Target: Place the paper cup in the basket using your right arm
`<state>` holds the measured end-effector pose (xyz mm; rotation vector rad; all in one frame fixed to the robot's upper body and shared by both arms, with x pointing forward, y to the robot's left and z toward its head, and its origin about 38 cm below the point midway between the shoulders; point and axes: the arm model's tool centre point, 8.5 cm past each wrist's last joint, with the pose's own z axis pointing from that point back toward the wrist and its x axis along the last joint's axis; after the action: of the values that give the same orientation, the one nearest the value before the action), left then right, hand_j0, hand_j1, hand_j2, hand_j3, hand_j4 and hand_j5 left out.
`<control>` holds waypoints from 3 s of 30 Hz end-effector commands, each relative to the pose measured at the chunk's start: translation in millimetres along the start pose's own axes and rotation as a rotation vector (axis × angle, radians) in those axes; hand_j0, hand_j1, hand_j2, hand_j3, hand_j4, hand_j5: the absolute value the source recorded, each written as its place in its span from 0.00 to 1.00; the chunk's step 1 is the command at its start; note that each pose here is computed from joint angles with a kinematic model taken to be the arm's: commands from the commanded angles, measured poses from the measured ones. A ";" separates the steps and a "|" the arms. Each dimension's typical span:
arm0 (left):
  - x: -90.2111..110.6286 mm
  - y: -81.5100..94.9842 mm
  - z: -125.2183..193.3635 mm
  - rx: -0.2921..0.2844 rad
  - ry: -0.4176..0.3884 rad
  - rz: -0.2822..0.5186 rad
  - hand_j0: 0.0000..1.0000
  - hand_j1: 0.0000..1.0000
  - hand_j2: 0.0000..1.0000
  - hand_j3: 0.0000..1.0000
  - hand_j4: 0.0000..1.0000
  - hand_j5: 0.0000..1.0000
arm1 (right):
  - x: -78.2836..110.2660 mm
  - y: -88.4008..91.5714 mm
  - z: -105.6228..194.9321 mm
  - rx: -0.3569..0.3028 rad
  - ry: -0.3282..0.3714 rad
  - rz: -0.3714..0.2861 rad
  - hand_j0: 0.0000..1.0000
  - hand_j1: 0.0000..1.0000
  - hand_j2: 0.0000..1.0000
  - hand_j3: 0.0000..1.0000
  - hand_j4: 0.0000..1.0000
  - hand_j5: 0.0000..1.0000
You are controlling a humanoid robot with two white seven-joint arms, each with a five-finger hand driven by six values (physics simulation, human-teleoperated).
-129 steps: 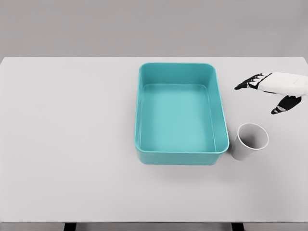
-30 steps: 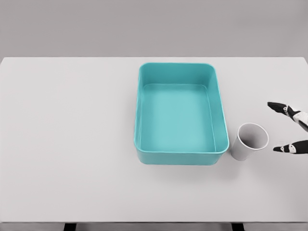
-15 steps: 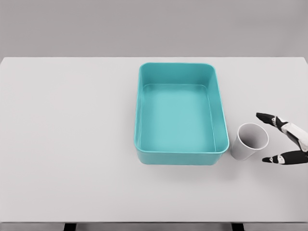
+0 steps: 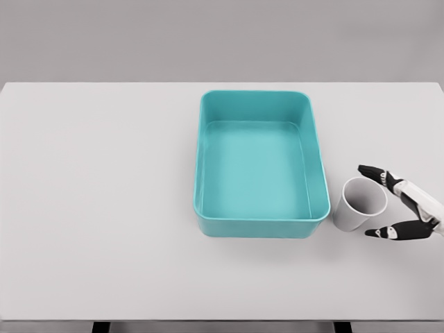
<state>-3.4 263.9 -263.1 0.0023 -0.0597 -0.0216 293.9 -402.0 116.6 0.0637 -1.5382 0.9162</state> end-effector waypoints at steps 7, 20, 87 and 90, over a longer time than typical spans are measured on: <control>0.0 0.0 0.0 0.000 0.000 0.000 1.00 1.00 1.00 1.00 1.00 1.00 | -0.3 8.0 -6.5 -0.010 -0.020 -0.028 1.00 1.00 1.00 1.00 1.00 1.00; 0.0 0.0 0.0 0.000 0.000 0.000 1.00 1.00 1.00 1.00 1.00 1.00 | 2.1 15.1 -14.4 -0.017 -0.048 -0.050 0.99 0.99 0.99 0.99 0.99 0.99; 0.0 0.0 0.0 0.000 0.000 0.000 1.00 1.00 1.00 1.00 1.00 1.00 | 164.0 -32.4 -155.2 0.105 -0.540 0.459 0.96 0.96 0.96 0.96 0.96 0.96; 0.0 0.0 0.0 0.000 0.000 0.000 1.00 1.00 1.00 1.00 1.00 1.00 | 173.3 -31.6 -163.2 0.125 -0.559 0.480 1.00 1.00 1.00 1.00 1.00 1.00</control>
<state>-3.5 263.9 -263.1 0.0024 -0.0598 -0.0213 410.8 -253.5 285.1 0.0039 -2.1009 1.4605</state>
